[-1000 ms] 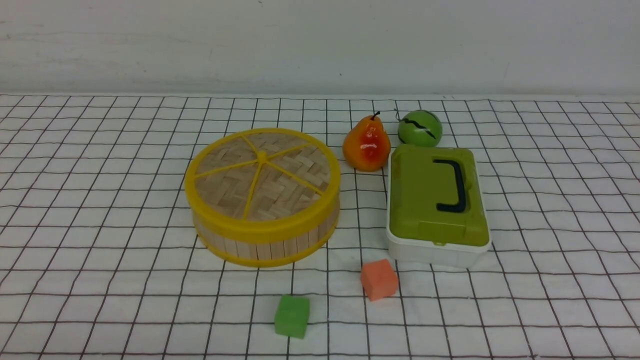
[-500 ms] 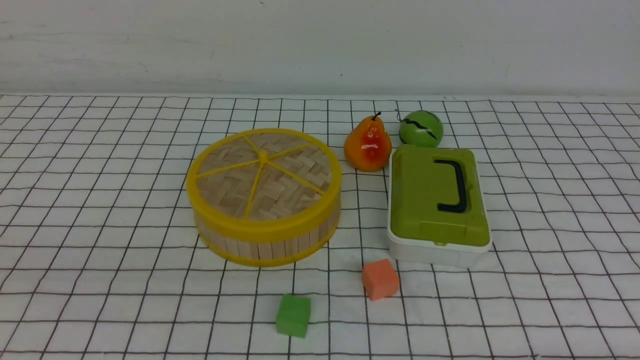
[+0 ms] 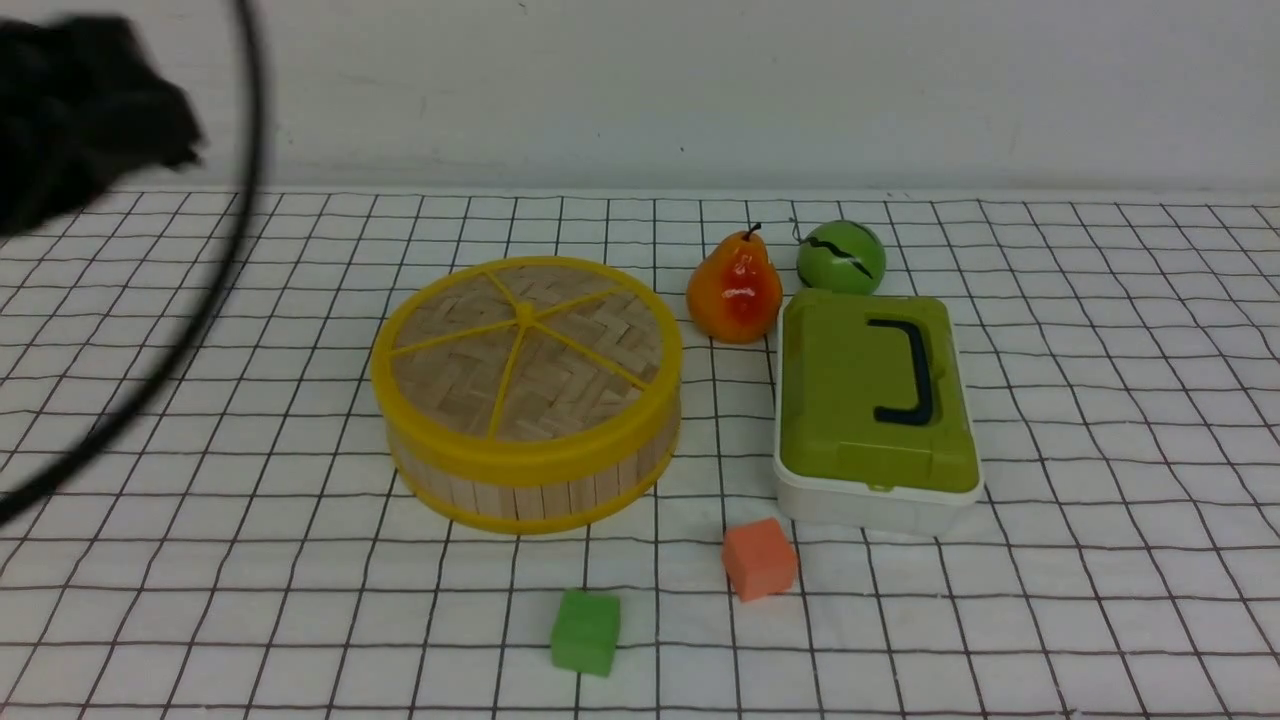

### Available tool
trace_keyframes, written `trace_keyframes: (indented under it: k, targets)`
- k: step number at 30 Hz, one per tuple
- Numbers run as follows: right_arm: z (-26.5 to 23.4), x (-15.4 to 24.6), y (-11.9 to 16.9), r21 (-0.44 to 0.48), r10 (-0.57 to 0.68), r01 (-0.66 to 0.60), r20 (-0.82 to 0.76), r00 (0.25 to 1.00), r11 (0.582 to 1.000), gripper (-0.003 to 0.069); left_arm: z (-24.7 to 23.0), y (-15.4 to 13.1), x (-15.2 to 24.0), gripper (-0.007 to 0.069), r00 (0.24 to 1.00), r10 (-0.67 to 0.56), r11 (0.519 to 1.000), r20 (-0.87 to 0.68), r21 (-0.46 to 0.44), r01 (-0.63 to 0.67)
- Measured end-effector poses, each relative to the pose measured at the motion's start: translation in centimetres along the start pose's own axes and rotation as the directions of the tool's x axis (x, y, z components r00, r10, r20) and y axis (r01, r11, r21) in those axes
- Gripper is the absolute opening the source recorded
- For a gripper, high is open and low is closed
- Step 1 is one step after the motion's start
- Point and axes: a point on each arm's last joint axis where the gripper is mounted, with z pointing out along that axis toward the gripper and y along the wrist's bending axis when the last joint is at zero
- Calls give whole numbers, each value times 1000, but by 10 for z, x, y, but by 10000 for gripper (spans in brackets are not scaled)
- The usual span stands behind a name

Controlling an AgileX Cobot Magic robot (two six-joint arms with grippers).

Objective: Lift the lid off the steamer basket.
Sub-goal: Use the left arm to lift the lid of the steamer

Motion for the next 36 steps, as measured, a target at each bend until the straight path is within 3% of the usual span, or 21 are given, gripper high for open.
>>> trace_keyframes:
  k: [5,8,14,18,20,25,30,36]
  targets:
    - [0,0,0,0,0,0,0,1000,1000,239,69,-25,-2,-13,920,126,991,-370,92,-99]
    - [0,0,0,0,0,0,0,1000,1000,239,107,-35,-6,-13,878,191,981,-439,67,-180]
    - [0,0,0,0,0,0,0,1000,1000,239,169,-41,-17,-11,873,214,955,-438,-96,-282]
    - [0,0,0,0,0,0,0,1000,1000,239,201,-35,-21,53,885,204,939,-418,-173,-298]
    - [0,0,0,0,0,0,0,1000,1000,239,226,-28,-16,160,895,158,940,-418,-213,-265]
    - [0,0,0,0,0,0,0,1000,1000,239,266,-12,7,334,895,67,941,-440,-271,-203]
    - [0,0,0,0,0,0,0,1000,1000,239,284,-1,19,364,891,66,925,-449,-307,-224]
    - [0,0,0,0,0,0,0,1000,1000,239,289,0,16,326,915,86,921,-393,-319,-224]
